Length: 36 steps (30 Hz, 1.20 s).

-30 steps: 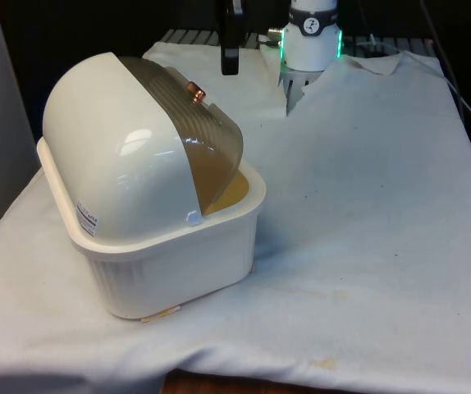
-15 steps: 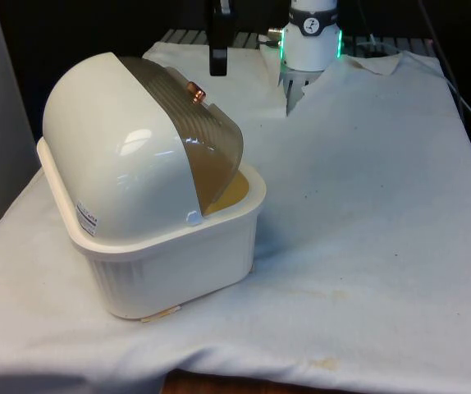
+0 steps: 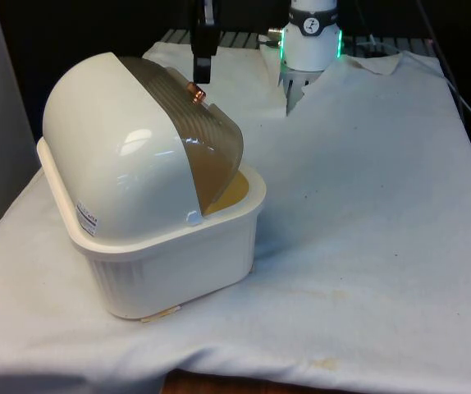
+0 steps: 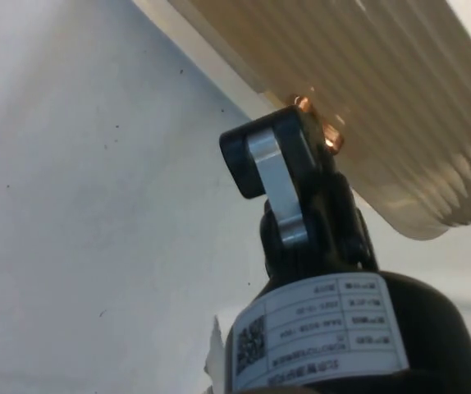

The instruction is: Open the lid, then close it.

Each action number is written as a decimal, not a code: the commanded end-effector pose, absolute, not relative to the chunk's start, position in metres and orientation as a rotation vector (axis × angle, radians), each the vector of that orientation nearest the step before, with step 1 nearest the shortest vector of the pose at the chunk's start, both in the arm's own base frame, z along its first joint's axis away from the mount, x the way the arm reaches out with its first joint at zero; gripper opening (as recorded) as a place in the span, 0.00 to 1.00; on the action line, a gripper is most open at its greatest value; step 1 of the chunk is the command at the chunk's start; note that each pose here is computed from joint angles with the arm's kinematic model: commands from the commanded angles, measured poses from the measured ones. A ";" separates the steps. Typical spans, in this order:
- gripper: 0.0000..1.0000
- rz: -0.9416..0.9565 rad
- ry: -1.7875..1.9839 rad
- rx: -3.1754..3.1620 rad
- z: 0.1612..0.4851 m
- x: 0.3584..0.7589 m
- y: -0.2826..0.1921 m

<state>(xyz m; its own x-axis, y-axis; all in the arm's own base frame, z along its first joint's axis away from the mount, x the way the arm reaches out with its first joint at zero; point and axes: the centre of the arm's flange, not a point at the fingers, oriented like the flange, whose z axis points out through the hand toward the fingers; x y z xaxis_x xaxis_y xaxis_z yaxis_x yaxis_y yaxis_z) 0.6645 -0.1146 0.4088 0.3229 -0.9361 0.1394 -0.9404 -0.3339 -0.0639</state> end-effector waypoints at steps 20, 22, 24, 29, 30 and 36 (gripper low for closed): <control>0.00 0.216 -1.753 2.497 0.372 0.662 -0.113; 0.00 0.198 -1.749 2.496 0.365 0.661 -0.109; 0.00 0.190 -1.749 2.494 0.363 0.661 -0.109; 0.00 0.177 -1.743 2.493 0.366 0.656 -0.103; 0.00 0.177 -1.743 2.496 0.371 0.654 -0.100; 0.00 0.162 -1.747 2.503 0.381 0.647 -0.090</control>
<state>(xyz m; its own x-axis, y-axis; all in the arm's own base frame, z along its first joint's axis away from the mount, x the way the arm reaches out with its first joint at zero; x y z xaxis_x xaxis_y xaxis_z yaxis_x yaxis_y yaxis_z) 0.6475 -0.0909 0.3806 0.3472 -0.9286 0.1308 -0.9373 -0.3483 0.0153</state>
